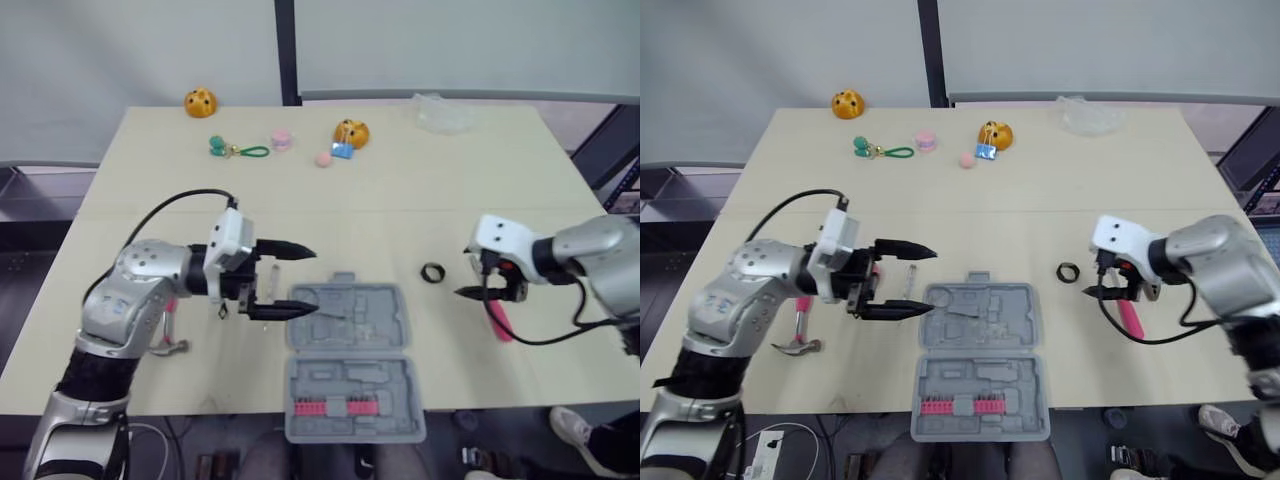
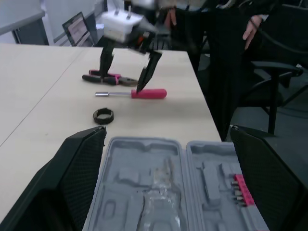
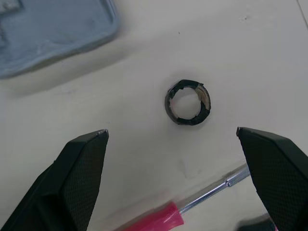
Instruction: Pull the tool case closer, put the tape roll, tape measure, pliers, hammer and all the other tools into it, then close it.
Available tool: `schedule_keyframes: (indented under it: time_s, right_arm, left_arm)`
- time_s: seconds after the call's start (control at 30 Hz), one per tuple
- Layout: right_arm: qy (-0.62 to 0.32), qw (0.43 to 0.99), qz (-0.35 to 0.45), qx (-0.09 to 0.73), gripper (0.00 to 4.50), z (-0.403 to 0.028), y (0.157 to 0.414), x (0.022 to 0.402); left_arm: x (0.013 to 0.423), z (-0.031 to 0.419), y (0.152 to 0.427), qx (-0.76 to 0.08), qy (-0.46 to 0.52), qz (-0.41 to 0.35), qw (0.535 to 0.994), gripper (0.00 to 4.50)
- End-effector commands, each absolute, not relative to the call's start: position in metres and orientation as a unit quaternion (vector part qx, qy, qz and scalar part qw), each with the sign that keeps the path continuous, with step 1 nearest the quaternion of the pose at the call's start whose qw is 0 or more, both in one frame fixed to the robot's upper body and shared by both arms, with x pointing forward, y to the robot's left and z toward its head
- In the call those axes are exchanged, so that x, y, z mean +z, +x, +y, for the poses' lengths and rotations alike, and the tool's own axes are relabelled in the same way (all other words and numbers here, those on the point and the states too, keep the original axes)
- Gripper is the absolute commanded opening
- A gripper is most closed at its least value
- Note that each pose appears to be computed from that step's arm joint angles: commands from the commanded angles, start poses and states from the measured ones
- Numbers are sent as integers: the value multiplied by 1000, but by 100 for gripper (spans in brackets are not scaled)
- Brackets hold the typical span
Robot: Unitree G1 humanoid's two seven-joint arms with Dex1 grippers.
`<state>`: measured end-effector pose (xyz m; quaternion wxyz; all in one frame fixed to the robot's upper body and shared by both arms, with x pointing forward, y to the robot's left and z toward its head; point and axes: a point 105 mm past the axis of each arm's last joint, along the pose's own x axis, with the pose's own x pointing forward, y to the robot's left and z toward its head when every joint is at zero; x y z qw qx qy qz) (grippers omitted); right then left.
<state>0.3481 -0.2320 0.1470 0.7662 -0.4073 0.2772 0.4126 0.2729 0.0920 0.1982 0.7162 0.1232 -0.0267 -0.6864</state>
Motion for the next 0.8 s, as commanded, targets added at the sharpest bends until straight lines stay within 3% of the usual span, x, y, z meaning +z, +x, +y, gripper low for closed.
schedule_keyframes:
  time_s: [0.03, 0.07, 0.53, 0.63, 0.77, 0.8]
  right_arm:
    - [-453, 733, 295, 413, 375, -240, 359, 142]
    - [-460, 724, 302, 416, 325, -239, 362, 138]
    - [-475, 695, 315, 438, 325, -227, 379, 110]
    - [-472, 702, 311, 432, 239, -226, 384, 107]
    - [-485, 702, 301, 425, 34, -227, 387, 108]
    - [-484, 705, 295, 426, 2, -226, 388, 111]
  left_arm:
    - [205, 86, 272, -689, 132, -49, 711, 450]
    - [204, 85, 273, -689, 134, -50, 711, 450]
    - [201, 82, 274, -679, 142, -60, 718, 450]
    - [201, 82, 275, -676, 143, -63, 721, 450]
    - [201, 83, 275, -673, 143, -64, 723, 450]
    - [201, 83, 276, -673, 144, -64, 723, 450]
